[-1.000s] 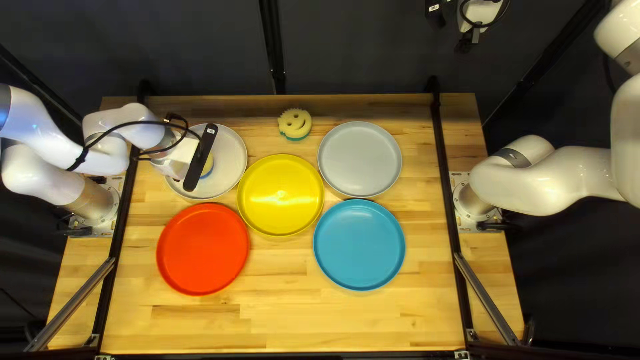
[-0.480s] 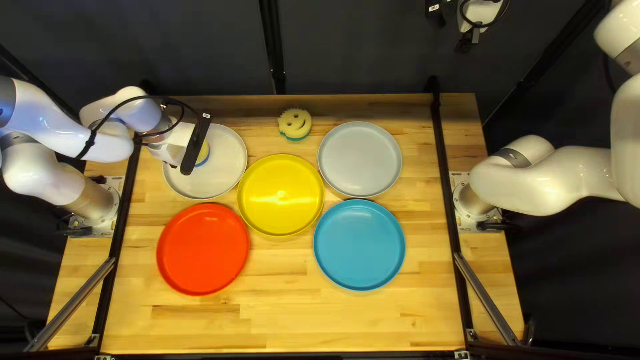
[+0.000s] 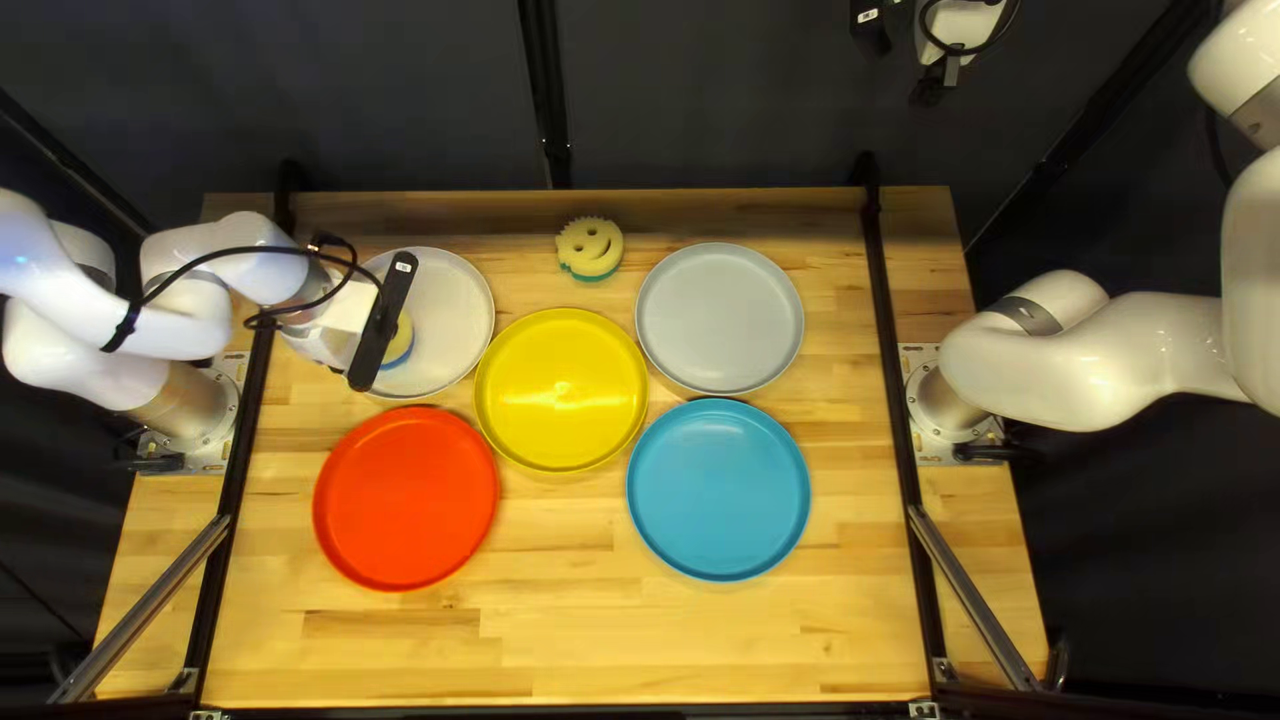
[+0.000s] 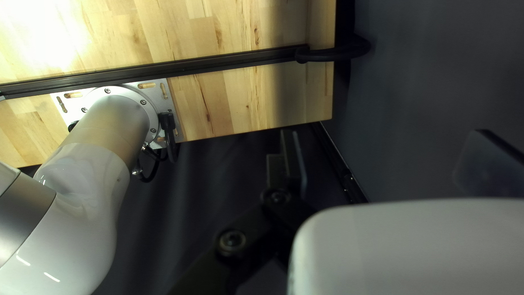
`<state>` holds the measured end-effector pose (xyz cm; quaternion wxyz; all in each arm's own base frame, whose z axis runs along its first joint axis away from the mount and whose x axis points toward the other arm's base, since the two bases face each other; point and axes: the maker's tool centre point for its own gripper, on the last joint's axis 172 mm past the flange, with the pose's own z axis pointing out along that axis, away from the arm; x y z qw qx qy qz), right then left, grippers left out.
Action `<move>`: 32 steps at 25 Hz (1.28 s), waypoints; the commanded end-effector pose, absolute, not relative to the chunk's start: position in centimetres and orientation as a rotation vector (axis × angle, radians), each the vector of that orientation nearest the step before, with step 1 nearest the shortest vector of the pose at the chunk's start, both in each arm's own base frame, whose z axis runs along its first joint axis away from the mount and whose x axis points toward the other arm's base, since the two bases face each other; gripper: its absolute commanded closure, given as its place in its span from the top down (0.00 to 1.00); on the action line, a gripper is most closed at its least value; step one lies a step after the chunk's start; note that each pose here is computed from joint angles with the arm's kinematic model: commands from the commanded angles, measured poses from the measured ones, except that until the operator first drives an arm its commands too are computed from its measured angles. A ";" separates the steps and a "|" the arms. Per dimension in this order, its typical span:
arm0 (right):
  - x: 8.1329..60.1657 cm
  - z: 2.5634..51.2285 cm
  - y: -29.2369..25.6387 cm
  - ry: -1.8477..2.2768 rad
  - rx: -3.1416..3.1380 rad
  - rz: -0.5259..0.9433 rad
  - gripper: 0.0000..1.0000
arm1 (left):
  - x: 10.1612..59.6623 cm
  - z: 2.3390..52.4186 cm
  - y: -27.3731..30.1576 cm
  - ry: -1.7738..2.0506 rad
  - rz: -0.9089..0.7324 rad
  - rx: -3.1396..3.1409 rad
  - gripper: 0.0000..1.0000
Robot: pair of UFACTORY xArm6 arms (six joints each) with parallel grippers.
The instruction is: Pick up sponge and scrub the plate
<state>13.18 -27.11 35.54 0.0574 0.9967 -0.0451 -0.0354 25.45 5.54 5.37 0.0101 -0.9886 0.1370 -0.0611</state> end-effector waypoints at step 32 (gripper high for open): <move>13.2 35.5 -27.1 -0.137 3.022 -0.107 1.00 | 28.4 4.8 6.6 0.483 -0.189 -3.073 0.00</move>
